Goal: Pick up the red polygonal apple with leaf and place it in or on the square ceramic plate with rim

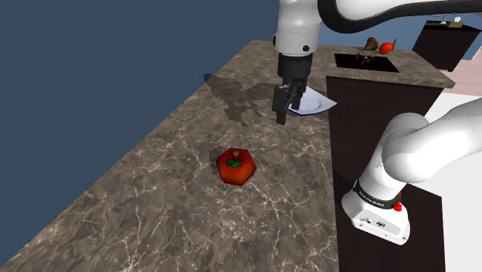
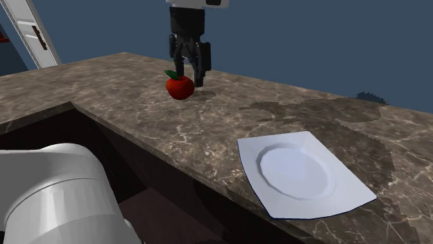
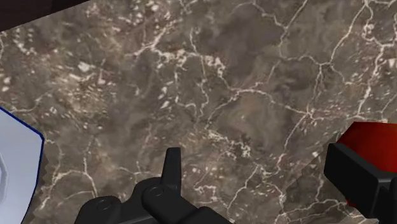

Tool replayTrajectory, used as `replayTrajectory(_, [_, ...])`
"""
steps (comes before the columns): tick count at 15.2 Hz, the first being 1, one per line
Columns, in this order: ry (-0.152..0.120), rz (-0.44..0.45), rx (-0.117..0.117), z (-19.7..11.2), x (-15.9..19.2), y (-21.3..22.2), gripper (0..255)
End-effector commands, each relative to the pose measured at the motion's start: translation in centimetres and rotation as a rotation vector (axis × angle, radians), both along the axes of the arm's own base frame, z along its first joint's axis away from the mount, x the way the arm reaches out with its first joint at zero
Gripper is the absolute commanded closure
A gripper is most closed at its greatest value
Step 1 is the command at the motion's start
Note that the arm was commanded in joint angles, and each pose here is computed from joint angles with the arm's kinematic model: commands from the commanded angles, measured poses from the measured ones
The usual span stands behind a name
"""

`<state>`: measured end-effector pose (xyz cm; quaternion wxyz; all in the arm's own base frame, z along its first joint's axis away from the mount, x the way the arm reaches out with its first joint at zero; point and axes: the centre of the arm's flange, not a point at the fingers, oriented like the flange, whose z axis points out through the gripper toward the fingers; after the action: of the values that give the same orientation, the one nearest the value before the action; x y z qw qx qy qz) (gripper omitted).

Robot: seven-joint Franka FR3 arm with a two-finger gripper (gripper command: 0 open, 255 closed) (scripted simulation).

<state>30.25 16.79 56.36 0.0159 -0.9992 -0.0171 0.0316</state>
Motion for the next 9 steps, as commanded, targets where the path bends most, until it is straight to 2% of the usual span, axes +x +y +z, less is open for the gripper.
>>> replayTrajectory(1, [-0.009, -0.023, -0.003, 0.3, 0.8, 2.9, 0])
replayTrajectory(9, [-0.043, -0.104, -0.022, 0.7, 3.3, 13.3, 0])
